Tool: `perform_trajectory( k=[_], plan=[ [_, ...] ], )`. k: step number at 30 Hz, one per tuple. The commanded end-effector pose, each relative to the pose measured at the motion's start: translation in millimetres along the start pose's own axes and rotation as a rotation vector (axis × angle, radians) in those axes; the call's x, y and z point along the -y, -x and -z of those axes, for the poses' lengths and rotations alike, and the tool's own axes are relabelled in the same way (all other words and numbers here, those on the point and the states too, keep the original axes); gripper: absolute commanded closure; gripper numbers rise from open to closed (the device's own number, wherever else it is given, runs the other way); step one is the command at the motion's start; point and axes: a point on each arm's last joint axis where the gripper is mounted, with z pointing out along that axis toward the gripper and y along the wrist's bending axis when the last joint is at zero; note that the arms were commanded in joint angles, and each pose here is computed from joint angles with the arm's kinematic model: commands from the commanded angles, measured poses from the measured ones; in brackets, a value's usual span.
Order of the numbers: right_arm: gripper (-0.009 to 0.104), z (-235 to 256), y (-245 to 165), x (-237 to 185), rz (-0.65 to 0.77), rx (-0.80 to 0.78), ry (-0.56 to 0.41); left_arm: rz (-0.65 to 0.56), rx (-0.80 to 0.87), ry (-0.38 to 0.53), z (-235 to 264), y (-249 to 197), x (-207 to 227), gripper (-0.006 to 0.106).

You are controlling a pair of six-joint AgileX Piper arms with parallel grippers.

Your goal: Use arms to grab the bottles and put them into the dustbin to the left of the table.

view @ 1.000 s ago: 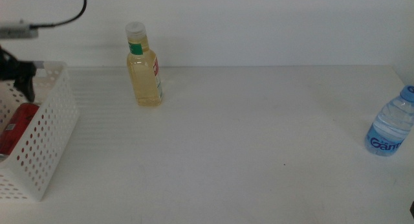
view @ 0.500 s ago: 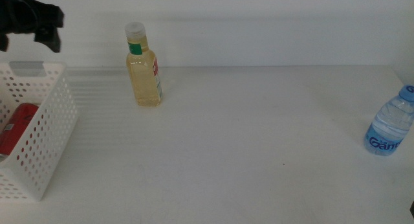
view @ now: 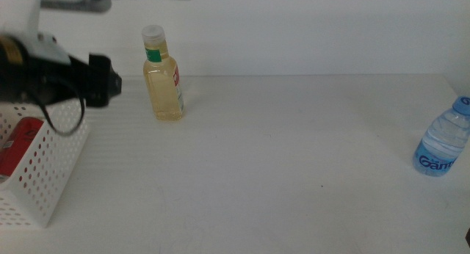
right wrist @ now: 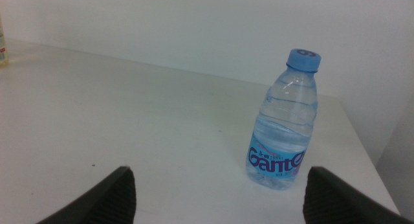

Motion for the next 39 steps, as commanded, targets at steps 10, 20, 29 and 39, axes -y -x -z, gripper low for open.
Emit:
perform_trajectory(
  k=[10, 20, 29, 39],
  plan=[
    [0.028, 3.1, 10.3, 2.3, 0.023, 0.103, -0.028, 0.099, 0.305, -0.107, -12.1, -52.7, 3.9, 0.021],
    [0.028, 3.1, 10.3, 2.3, 0.023, 0.103, -0.028, 0.036, 0.554, -0.180, -31.7, -95.1, 7.2, 0.021],
    [0.028, 3.1, 10.3, 2.3, 0.023, 0.103, -0.028, 0.016, 0.617, -0.173, -58.1, -94.9, 8.8, 0.017],
    [0.028, 3.1, 10.3, 2.3, 0.023, 0.103, -0.028, 0.030, 0.613, -0.114, -105.2, -77.9, 8.3, 0.011]
  ],
)
